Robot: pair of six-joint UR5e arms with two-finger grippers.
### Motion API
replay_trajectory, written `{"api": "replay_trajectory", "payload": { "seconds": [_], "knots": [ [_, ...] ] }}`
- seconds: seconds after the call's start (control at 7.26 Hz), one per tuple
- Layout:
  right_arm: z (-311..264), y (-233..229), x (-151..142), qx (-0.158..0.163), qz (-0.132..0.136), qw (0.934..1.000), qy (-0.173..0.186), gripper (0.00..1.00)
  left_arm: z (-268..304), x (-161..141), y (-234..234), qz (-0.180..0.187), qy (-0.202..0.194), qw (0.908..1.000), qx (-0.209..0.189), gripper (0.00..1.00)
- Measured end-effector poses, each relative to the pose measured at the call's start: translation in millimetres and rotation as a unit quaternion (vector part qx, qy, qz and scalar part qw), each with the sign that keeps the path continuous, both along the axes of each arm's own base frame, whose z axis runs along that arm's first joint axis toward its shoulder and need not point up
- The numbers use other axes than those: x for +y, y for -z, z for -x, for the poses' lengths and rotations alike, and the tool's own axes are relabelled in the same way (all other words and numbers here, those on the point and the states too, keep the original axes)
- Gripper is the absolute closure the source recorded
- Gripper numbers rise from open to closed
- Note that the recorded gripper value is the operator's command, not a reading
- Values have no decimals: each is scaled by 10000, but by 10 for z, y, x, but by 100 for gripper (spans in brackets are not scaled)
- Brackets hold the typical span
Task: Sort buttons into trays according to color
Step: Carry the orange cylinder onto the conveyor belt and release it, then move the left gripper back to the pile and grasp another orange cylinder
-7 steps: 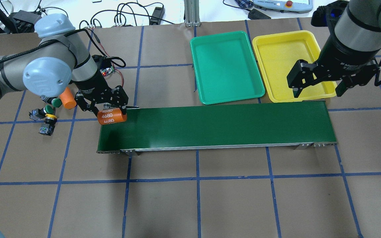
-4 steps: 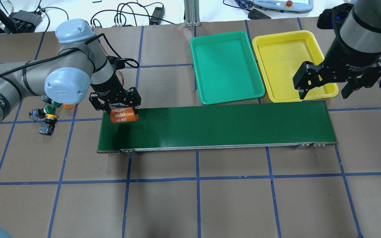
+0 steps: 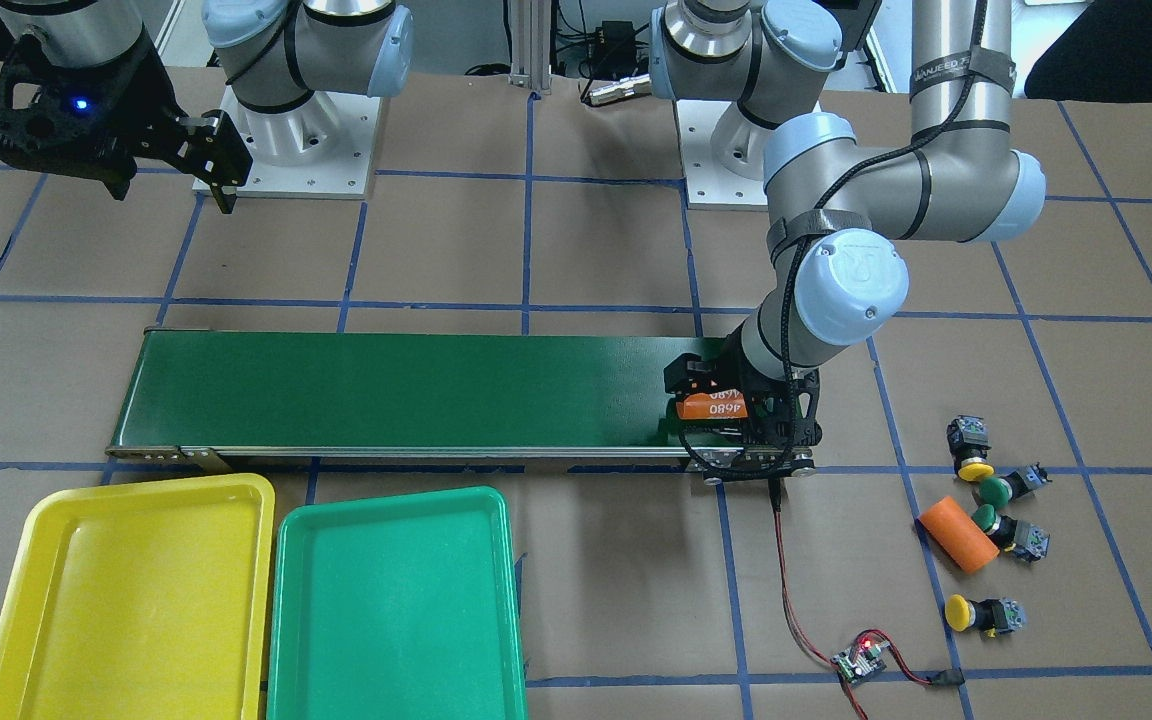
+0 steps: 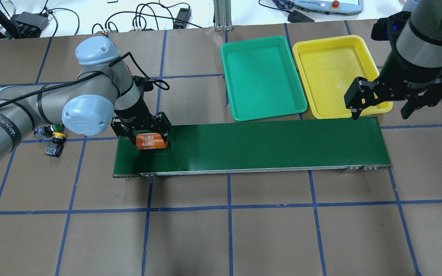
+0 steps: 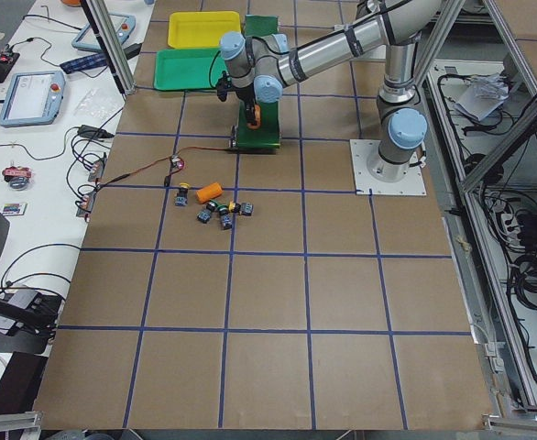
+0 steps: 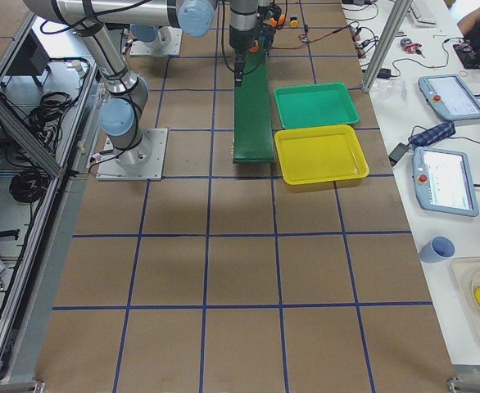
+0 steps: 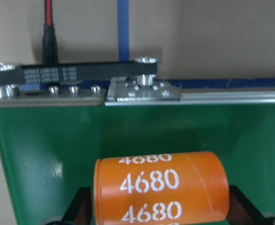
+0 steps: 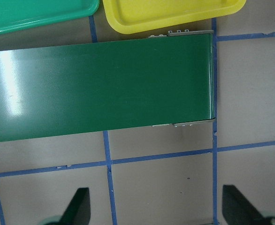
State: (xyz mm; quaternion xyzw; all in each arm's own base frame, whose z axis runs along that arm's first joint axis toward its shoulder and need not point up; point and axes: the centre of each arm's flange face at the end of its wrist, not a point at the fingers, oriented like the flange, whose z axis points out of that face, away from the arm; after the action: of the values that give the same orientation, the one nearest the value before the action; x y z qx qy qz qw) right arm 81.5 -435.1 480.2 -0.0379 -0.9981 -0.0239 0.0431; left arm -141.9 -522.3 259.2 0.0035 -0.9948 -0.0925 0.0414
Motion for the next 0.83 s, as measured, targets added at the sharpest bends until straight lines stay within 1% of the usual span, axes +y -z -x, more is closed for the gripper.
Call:
{"api": "replay_trajectory", "payload": {
  "seconds": [0.14,0.28,0.41,0.55,0.69,0.83],
  "knots": [
    [-1,2,0,-4,0,10000,-2,0,-11,-14,-177,169,-6,9999,6,0],
    [-2,2,-7,-9,19,10000,-12,0,-81,-100,-441,359,-35,9994,3,0],
    [-2,-6,-20,-12,70,10000,-23,0,-250,-232,-731,456,-56,9989,9,0],
    [-2,-6,-31,-15,101,9999,-29,0,-569,-409,-981,507,9,9987,46,0],
    [-1,0,-38,-11,111,9999,-33,0,-1010,-623,-1106,572,251,9980,114,0],
    [2,4,-42,-1,120,9999,-36,0,-1432,-840,-1075,641,648,9957,186,0]
  ]
}}
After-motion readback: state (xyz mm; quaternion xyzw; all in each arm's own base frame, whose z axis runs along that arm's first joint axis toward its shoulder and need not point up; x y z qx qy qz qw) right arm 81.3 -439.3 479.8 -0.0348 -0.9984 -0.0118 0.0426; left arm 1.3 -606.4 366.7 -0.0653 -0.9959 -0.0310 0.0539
